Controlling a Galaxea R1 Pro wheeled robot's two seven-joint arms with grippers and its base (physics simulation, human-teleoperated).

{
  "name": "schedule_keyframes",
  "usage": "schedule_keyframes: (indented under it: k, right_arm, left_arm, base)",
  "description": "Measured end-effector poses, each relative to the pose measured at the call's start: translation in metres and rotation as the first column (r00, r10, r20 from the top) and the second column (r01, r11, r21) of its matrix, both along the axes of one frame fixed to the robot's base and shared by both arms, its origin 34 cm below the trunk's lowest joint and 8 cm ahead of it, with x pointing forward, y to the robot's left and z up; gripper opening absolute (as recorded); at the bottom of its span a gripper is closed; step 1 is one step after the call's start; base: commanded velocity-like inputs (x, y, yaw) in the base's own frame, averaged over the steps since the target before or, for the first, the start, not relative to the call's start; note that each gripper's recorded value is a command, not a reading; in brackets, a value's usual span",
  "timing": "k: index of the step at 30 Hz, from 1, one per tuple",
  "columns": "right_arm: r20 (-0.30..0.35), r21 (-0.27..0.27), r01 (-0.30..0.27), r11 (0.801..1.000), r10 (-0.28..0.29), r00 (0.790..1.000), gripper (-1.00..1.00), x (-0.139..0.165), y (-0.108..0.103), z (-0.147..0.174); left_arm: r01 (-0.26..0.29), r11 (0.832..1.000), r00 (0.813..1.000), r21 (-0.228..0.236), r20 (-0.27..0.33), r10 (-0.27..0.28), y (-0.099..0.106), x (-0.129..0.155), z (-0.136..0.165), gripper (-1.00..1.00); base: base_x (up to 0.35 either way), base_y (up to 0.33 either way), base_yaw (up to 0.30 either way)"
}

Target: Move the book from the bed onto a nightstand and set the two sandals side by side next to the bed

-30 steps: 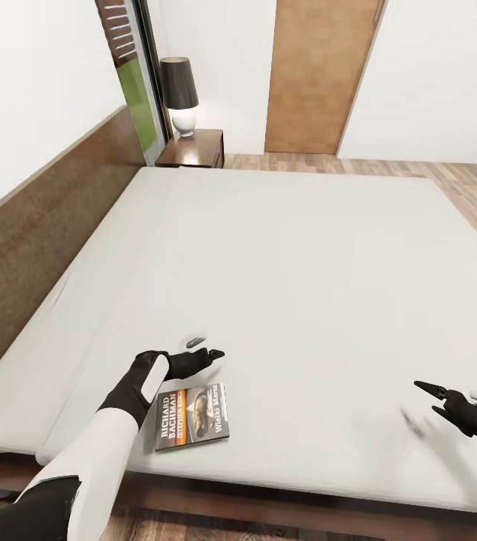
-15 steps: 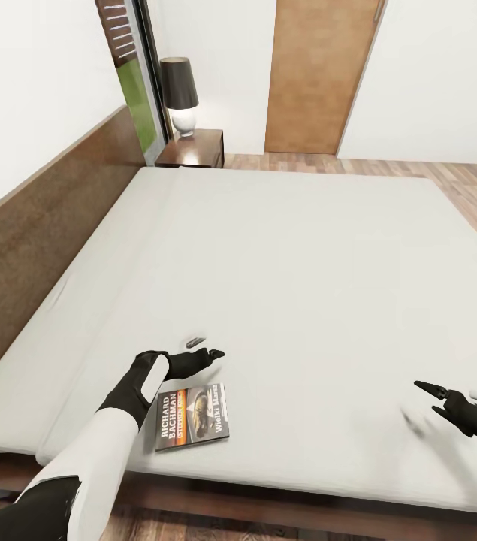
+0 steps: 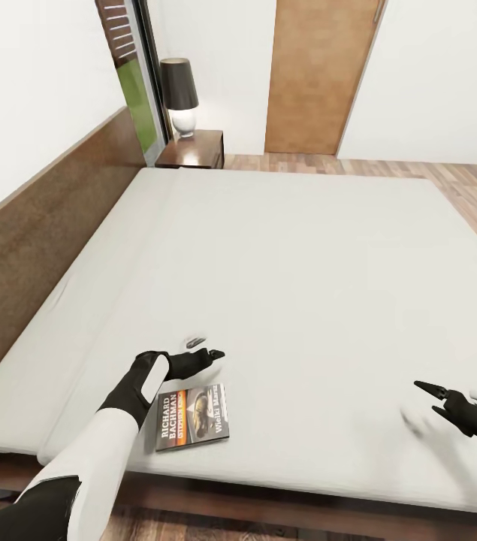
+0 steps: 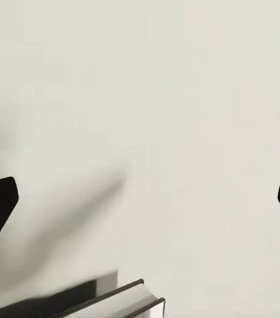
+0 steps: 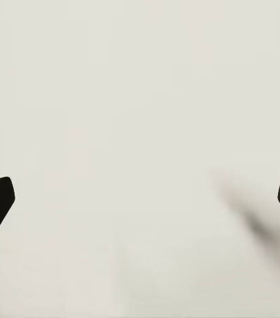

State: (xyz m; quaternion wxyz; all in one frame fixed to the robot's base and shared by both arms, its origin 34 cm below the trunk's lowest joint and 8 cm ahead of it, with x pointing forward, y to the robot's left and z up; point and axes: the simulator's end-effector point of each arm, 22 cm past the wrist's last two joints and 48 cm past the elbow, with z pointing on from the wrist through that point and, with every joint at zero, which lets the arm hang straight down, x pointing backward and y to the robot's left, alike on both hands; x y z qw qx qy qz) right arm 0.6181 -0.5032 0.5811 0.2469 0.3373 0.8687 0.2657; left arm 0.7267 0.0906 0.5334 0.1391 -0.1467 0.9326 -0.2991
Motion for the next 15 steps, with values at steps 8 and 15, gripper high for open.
schedule_keyframes:
  k: [8, 15]
  right_arm:
    - [-0.001, 0.0, 0.001, 1.0, -0.001, 1.0, 1.0, -0.0004, -0.0001, -0.0003]
    - [-0.001, 0.0, 0.0, 1.0, 0.0, 1.0, 1.0, -0.0003, 0.0, -0.0003]
  left_arm:
    - [-0.001, 1.0, 1.0, 0.0, 0.0, 0.001, 0.0001, 0.0, 0.0, 1.0]
    - [-0.001, 1.0, 1.0, 0.0, 0.0, 0.001, 0.0002, 0.0, 0.0, 1.0]
  base:
    - [0.0, 0.0, 0.0]
    - [0.0, 0.0, 0.0]
